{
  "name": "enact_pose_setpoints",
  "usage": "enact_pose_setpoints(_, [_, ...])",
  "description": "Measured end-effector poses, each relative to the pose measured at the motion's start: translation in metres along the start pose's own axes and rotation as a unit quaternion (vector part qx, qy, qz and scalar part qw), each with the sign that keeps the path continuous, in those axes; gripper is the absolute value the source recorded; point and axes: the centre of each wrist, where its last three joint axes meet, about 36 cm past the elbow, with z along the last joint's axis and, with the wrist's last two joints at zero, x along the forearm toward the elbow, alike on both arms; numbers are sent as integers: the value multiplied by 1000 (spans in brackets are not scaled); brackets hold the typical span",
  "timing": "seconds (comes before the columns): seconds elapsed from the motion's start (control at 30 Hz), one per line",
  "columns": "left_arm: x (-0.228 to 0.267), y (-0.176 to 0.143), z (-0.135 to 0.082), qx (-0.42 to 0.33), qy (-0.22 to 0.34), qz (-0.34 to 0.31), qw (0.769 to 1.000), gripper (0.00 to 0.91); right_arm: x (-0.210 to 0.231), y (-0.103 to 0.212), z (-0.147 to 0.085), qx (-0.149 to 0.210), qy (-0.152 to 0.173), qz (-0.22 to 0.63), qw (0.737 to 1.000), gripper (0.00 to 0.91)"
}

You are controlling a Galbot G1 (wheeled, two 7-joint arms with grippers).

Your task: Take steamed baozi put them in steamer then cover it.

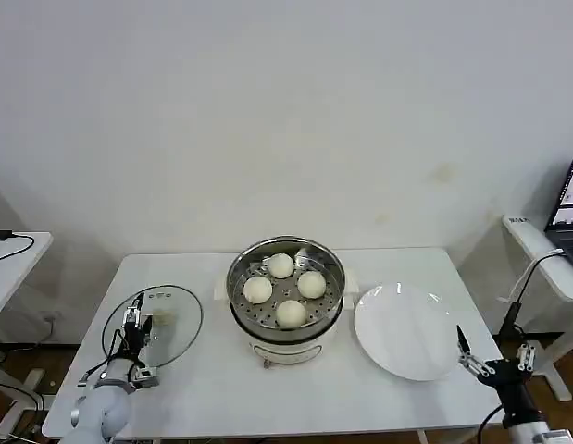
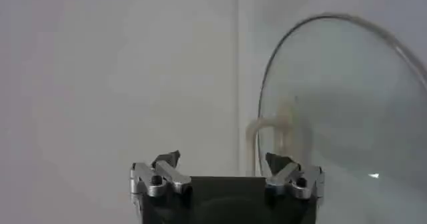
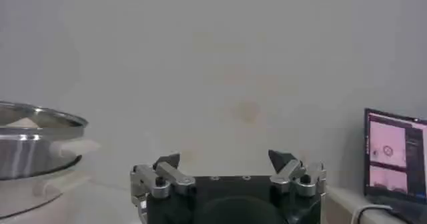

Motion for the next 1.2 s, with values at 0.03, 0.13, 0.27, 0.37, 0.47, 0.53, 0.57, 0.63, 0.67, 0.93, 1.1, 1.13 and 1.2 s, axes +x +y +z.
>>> enact_pose_setpoints(0.03, [-2, 0, 0, 0, 1, 0, 1000, 584, 0, 0, 0, 0, 0, 0, 1000, 907])
enact_pose_setpoints(0.13, [-8, 0, 2, 0, 6, -1, 1000, 0, 2, 1, 1, 0, 0, 0, 1000, 907])
enact_pose_setpoints(0.27, [-11, -1, 3, -1, 7, 0, 1000, 0, 2, 3, 2, -2, -1, 0, 1000, 907])
enact_pose_setpoints(0.37, [-13, -1, 3, -1, 8, 1, 1000, 0, 3, 5, 2, -4, -2, 0, 1000, 907])
enact_pose_setpoints(0.47, [-15, -2, 4, -1, 8, 3, 1000, 0, 3, 5, 3, -5, -3, 0, 1000, 907])
enact_pose_setpoints(0.53, [-16, -3, 5, -1, 7, 6, 1000, 0, 3, 6, 3, -5, -3, 1, 1000, 907])
enact_pose_setpoints(0.57, [-16, -4, 5, -1, 7, 8, 1000, 0, 3, 6, 3, -5, -3, 1, 1000, 907])
enact_pose_setpoints(0.63, [-17, -6, 5, -1, 5, 12, 1000, 0, 3, 6, 3, -4, -4, 1, 1000, 907])
enact_pose_setpoints(0.67, [-16, -7, 4, -1, 4, 13, 1000, 0, 3, 6, 3, -5, -4, 1, 1000, 907])
enact_pose_setpoints(0.93, [-13, -9, 2, 6, -3, 4, 1000, 0, 1, 8, 2, -7, -8, 1, 1000, 907])
enact_pose_setpoints(1.1, [-7, -6, -2, 11, 1, -19, 1000, 0, 1, 11, 1, -8, -10, 0, 1000, 907])
enact_pose_setpoints(1.13, [-5, -5, -3, 11, 2, -26, 1000, 0, 0, 11, 2, -8, -11, 0, 1000, 907])
enact_pose_setpoints(1.2, [0, -3, -5, 13, 4, -41, 999, 0, 0, 13, 2, -8, -11, -1, 1000, 907])
